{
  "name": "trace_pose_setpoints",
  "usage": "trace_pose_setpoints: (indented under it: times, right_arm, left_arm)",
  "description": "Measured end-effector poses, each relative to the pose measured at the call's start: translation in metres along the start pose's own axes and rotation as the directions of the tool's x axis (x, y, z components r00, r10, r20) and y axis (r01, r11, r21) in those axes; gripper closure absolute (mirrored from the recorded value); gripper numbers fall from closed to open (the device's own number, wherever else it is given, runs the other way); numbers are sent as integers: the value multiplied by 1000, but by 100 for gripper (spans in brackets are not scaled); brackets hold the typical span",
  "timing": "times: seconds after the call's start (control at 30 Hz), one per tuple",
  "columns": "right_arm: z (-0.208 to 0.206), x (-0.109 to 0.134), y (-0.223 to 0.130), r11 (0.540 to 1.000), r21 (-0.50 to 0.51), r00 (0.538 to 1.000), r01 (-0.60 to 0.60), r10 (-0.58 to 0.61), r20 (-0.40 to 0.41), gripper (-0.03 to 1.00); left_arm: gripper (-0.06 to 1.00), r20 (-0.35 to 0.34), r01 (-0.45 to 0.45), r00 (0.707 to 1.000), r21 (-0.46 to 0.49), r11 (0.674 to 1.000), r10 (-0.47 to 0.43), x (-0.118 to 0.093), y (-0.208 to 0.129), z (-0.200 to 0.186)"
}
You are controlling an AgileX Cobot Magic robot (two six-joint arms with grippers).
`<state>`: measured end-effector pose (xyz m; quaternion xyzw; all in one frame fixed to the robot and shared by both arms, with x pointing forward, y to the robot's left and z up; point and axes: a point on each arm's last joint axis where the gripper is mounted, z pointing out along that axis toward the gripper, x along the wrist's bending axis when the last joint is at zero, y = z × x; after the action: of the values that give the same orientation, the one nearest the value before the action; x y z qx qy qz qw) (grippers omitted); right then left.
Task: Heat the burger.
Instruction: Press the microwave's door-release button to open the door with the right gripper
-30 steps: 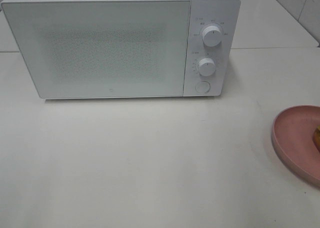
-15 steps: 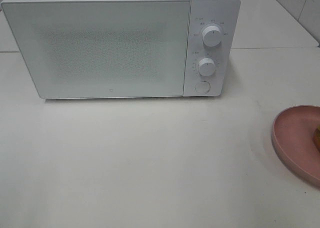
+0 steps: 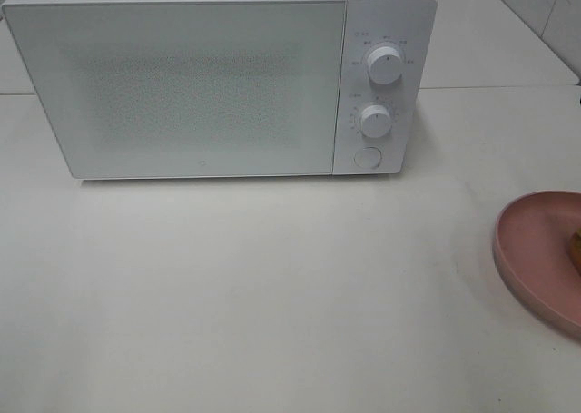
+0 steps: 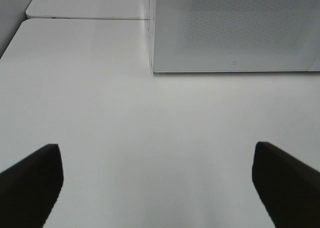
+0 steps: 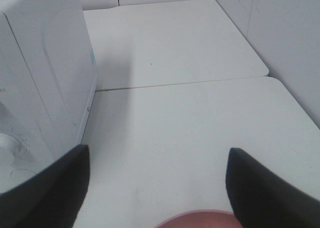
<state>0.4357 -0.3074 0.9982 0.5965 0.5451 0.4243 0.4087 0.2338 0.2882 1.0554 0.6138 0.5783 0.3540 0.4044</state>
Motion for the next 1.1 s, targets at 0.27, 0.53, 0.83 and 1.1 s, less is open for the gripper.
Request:
trace_pose_setpoints:
  times: [0.27, 0.53, 0.83, 1.1]
  right_arm:
    - [13, 12, -3, 998, -39, 997, 55, -57, -53, 26]
    - [29, 44, -21, 992, -16, 986, 125, -126, -106, 26]
    - [31, 67, -31, 986, -54, 987, 156, -158, -27, 26]
    - [30, 95, -47, 978, -83, 979, 192, -197, -58, 26]
  left_arm:
    - [-2, 0, 0, 1000, 0, 1000, 0, 0, 0, 0]
    - [-2, 0, 0, 1000, 0, 1000, 0, 0, 0, 0]
    - [-2, 0, 0, 1000, 0, 1000, 0, 0, 0, 0]
    - [-2, 0, 0, 1000, 0, 1000, 0, 0, 0, 0]
